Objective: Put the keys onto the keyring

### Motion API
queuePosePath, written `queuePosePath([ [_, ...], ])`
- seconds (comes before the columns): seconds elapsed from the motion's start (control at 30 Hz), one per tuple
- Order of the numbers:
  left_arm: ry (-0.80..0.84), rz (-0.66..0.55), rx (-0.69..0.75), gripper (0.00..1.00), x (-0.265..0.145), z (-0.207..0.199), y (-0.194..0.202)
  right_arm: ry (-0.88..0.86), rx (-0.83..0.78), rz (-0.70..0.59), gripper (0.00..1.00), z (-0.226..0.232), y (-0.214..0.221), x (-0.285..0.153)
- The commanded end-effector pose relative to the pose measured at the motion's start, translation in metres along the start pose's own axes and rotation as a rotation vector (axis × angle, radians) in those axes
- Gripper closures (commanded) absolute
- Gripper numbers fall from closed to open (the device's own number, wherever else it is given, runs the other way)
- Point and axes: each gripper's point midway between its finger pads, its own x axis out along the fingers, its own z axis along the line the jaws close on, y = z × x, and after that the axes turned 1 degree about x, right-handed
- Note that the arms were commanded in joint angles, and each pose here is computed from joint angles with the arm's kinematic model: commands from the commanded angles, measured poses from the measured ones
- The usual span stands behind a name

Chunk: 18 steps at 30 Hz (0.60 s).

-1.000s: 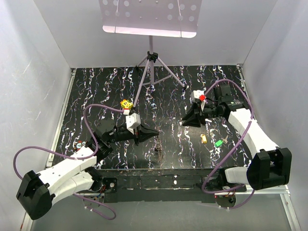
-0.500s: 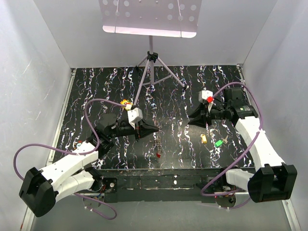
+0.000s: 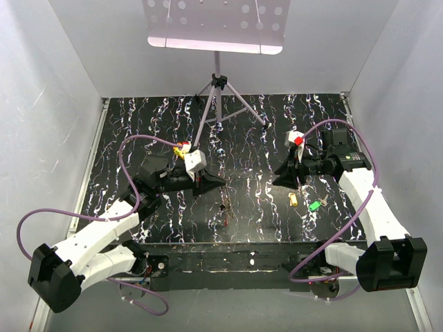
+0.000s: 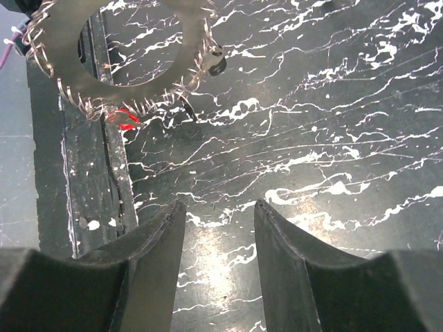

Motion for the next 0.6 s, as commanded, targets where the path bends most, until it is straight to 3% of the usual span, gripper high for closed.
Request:
queuePosePath([
  [0.0, 0.038, -0.028, 0.052, 1.0, -0.004, -0.008, -0.022, 0.015, 0.057, 0.01, 0.48, -0.003, -0.005, -0.005],
  [0.33, 0.05, -0.01, 0.083, 1.0, -0.007, -0.01, -0.018, 0.079, 0.096, -0.108, 0.43, -0.017, 0.014, -0.027],
  [0.57, 0.042, 0.001, 0.086, 1.0, -0.005, -0.007, -0.011, 0.11, 0.097, -0.184, 0.3, -0.021, 0.028, -0.032],
])
